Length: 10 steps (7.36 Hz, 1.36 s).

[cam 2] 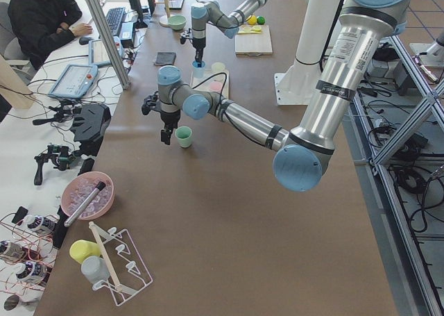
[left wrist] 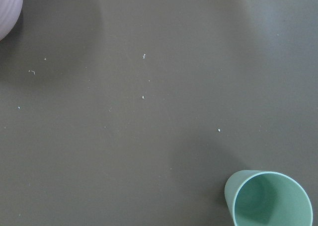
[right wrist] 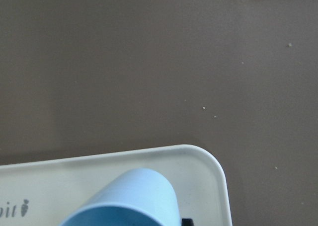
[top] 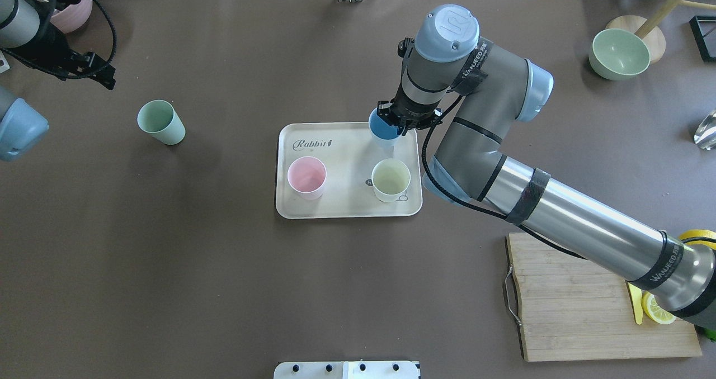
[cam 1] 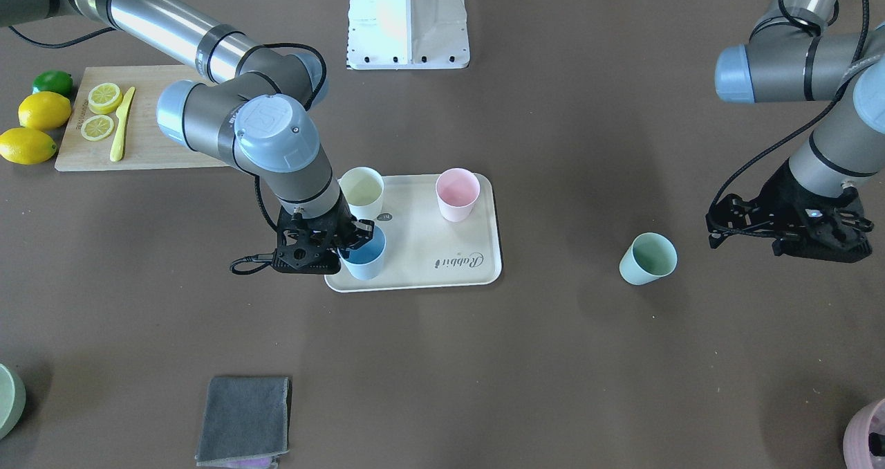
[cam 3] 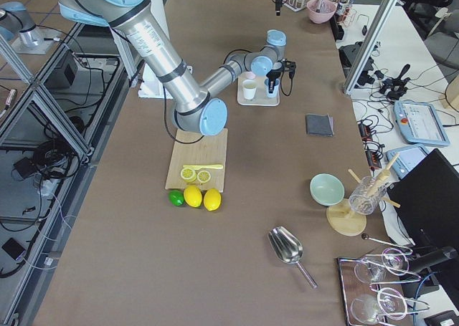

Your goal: Place all cups on tray

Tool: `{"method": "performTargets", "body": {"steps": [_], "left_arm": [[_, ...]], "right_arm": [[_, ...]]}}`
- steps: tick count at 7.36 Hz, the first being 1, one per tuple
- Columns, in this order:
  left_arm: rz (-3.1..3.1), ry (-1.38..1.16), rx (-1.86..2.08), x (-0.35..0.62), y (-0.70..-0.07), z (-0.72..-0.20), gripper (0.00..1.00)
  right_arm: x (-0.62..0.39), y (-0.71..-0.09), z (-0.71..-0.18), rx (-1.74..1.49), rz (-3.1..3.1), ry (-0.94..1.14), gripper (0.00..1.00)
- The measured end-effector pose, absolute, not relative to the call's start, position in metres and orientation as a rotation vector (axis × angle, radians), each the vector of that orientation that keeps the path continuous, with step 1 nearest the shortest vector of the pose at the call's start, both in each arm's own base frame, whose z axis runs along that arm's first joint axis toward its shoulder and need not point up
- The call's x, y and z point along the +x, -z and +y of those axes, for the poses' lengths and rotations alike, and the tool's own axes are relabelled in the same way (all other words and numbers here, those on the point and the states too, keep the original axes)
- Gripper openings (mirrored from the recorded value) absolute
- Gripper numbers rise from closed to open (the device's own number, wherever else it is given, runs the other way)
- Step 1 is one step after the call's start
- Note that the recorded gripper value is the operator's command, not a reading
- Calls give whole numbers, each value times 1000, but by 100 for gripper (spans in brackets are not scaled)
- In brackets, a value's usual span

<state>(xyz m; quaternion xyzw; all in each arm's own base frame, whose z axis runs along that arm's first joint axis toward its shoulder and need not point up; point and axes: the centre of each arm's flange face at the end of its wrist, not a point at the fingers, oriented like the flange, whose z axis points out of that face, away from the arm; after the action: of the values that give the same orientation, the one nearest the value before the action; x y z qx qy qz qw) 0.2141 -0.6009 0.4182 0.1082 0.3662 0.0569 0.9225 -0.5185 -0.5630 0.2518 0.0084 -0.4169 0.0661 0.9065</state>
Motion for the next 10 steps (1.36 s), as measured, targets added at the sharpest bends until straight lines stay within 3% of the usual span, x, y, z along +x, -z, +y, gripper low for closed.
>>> {"method": "performTargets", "body": {"steps": [9,10], "left_arm": [[819,-106,212,295,-453,-597,97],[821,-114,210,303,-461,-597,50]], "right_arm": [[-455,-218,-600,-31,-934,-217,100],[-437,-209,-602,-44,-936,-225,100]]}}
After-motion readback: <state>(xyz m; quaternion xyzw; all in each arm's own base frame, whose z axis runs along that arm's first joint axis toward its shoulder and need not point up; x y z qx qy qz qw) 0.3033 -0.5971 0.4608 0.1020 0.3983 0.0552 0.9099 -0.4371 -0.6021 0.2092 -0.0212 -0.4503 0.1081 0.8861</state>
